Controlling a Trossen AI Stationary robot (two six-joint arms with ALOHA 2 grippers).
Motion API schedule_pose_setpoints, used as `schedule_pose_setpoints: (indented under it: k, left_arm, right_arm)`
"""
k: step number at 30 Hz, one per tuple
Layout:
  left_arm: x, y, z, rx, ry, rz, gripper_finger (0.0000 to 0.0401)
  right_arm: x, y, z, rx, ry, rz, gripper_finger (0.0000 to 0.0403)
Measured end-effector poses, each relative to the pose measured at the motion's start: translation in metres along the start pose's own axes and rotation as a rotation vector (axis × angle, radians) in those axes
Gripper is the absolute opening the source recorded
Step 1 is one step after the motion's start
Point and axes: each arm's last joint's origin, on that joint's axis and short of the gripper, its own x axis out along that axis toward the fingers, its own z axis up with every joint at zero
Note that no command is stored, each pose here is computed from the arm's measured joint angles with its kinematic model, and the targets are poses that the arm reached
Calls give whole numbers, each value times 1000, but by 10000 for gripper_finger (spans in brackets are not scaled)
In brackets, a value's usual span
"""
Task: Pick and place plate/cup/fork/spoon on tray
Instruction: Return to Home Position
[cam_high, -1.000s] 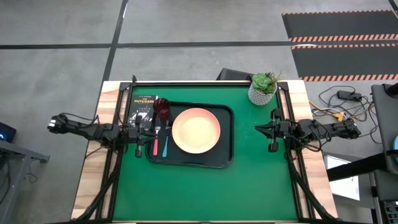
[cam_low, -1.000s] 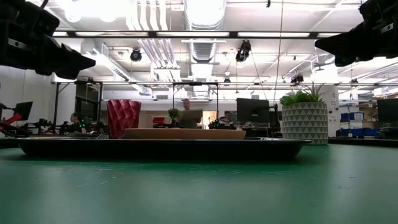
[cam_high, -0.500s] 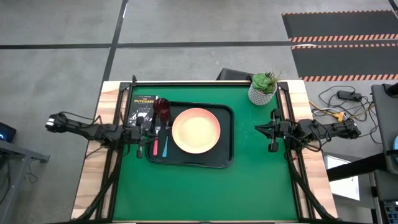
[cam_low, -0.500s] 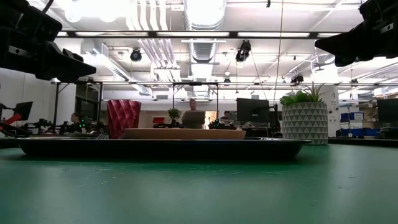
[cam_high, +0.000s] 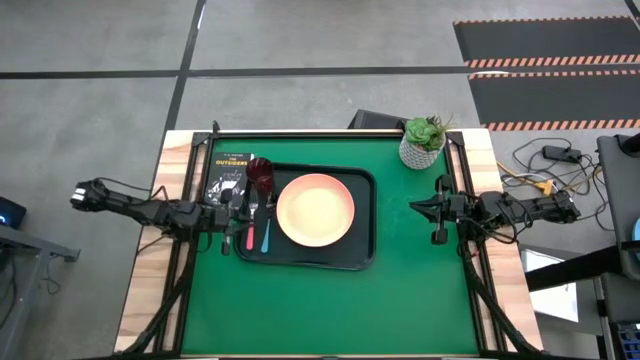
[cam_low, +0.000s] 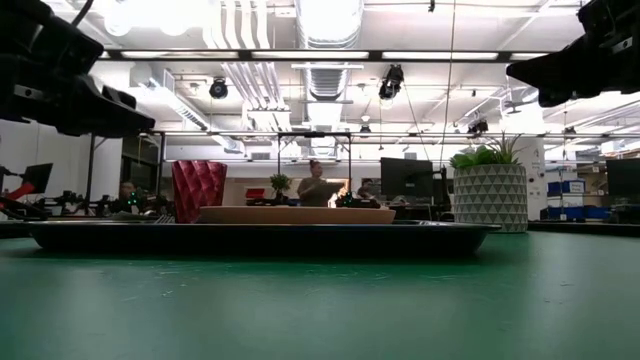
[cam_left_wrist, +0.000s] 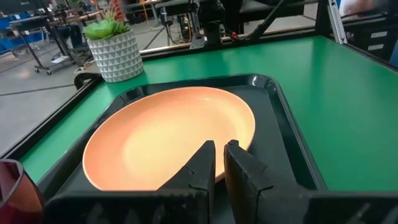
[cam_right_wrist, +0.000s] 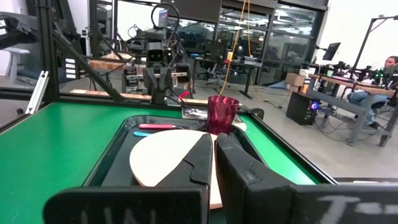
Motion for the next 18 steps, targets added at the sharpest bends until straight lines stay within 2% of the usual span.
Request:
schedule_pose_setpoints:
  k: [18]
  left_arm:
    - [4, -2, -5, 20, 63, -5, 15]
  right_arm:
    - [0, 0, 0, 0, 0, 0, 9]
